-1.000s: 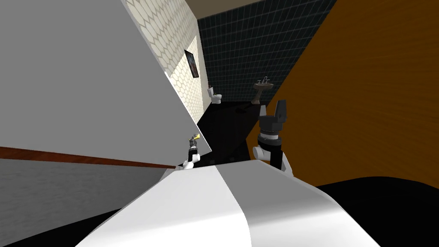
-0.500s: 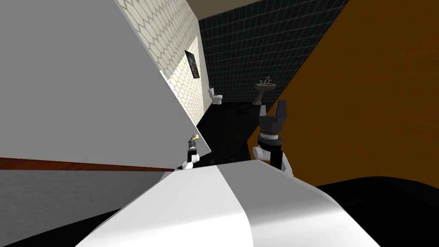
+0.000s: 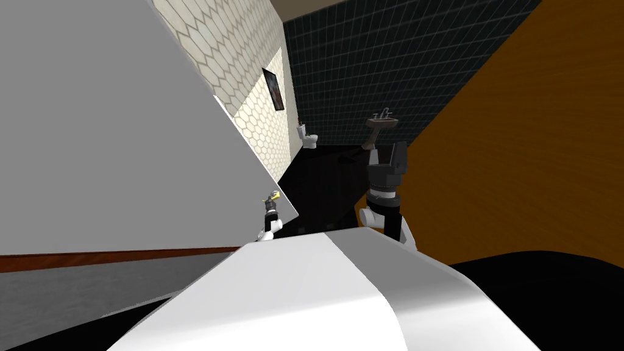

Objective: Push the door open

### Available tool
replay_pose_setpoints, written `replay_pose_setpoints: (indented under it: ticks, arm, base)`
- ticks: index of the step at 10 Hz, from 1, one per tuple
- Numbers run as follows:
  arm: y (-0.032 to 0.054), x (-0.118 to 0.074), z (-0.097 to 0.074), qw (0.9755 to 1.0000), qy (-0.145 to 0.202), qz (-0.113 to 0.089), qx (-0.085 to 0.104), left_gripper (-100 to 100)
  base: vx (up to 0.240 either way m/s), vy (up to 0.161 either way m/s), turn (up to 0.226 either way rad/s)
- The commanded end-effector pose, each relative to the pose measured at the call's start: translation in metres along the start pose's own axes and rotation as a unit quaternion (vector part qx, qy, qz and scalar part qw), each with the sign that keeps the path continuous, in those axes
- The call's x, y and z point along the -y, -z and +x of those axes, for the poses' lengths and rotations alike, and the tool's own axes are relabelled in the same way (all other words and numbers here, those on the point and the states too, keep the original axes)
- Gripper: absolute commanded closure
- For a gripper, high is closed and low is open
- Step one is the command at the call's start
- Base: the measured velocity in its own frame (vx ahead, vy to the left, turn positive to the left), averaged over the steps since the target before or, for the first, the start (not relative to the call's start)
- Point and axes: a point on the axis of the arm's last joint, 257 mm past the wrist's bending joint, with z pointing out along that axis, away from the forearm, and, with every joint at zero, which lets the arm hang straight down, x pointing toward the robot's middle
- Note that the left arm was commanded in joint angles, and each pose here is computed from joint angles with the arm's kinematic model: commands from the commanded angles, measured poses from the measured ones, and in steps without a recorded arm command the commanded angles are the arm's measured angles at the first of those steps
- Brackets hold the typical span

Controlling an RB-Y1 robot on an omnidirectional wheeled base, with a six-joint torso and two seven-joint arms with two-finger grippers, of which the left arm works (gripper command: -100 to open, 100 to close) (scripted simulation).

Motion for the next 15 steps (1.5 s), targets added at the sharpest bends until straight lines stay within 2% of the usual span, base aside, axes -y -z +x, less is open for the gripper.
replay_pose_setpoints:
  ticks: [1,2,3,6,8,9,11,13,14,15]
  arm:
    - [-0.0031,0.004,-0.016,0.9999,-0.002,0.005,0.015,100]
    - [-0.0031,0.004,-0.016,0.9999,-0.002,0.005,0.015,100]
    - [-0.0025,0.004,-0.029,0.9995,-0.002,0.005,0.03,100]
    - [-0.0013,0.004,-0.046,0.9987,-0.001,0.005,0.05,100]
    - [-0.0013,0.004,-0.046,0.9987,-0.001,0.005,0.05,100]
    - [0.0,0.004,-0.06,0.9978,-0.001,0.005,0.066,100]
    - [0.0032,-0.002,-0.064,0.9975,-0.001,-0.001,0.071,100]
    - [0.0004,0.004,-0.064,0.9975,-0.001,0.005,0.07,100]
    - [0.0021,0.004,-0.077,0.9963,0.0,0.006,0.085,100]
    - [0.0026,0.004,-0.08,0.996,0.0,0.006,0.089,100]
  base:
    - [0.198,-0.035,0.041]
    - [0.128,-0.013,0.041]
    - [0.167,-0.005,0.053]
    - [0.197,-0.017,0.043]
    - [0.082,-0.011,0.024]
    - [0.125,-0.013,0.038]
    - [0.157,-0.018,0.047]
    - [0.024,-0.002,0.004]
    - [0.131,-0.015,0.046]
    - [0.197,-0.04,0.08]
